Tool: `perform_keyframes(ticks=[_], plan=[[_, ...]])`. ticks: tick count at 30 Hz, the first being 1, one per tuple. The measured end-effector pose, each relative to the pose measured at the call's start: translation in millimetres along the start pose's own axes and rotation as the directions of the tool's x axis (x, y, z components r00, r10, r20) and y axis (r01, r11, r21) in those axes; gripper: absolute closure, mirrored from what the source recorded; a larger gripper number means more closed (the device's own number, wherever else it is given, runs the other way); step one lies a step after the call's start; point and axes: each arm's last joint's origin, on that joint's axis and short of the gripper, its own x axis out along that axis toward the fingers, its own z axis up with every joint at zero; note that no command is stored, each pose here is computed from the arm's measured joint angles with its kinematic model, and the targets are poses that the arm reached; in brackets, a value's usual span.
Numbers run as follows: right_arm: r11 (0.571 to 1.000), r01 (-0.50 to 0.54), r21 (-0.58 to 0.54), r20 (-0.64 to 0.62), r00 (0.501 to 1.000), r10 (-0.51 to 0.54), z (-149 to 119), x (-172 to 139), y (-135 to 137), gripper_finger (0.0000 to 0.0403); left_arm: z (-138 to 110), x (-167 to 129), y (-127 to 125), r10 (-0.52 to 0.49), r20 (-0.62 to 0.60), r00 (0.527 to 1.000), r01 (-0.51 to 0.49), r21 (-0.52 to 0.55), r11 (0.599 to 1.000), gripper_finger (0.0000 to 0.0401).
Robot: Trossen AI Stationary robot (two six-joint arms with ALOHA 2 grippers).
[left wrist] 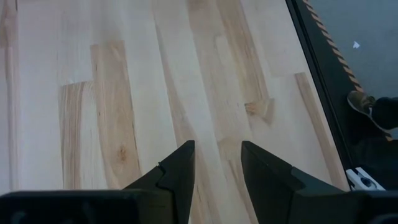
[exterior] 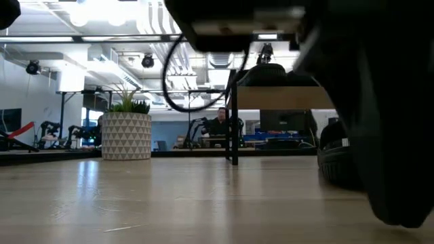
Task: Pick and place slides into the shelf
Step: Put the black slide under the shelf
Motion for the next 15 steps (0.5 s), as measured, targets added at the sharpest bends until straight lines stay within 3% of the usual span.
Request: perform_keyframes(ticks=[2,4,6,7,10,15], plan=[[1.000,0.004,0.002,-0.004,1.000,-0.004,3.3,-5.9,-2.2,0.0394,0.0,0.0,0.0,0.000,0.000,1.000,0.000,0.000,1.000,0.0286],[0.998,-0.064,-0.001,0.009,0.998,0.064,3.8,-23.1,-4.9,0.0394,0.0,0.0,0.0,0.000,0.000,1.000,0.000,-0.006,1.000,0.0286],[0.963,-0.266,-0.038,0.038,0.963,0.268,-4.4,-48.5,-7.2,0.0394,0.0,0.0,0.0,0.000,0.000,1.000,0.000,-0.019,1.000,0.0286],[0.920,-0.384,-0.075,0.064,0.919,0.389,-10.7,-62.7,-10.2,0.0394,0.0,0.0,0.0,0.000,0.000,1.000,0.000,-0.024,1.000,0.0286],[0.762,-0.638,-0.108,0.200,0.737,0.645,-22.9,-102.9,-29.4,0.0394,0.0,0.0,0.0,0.000,0.000,1.000,0.000,-0.025,1.000,0.0286],[0.424,-0.887,-0.184,0.425,0.317,0.848,-32.2,-145.8,-59.9,0.0394,0.3,0.0,-0.2,-0.002,0.003,1.000,0.002,-0.027,1.000,0.0286]])
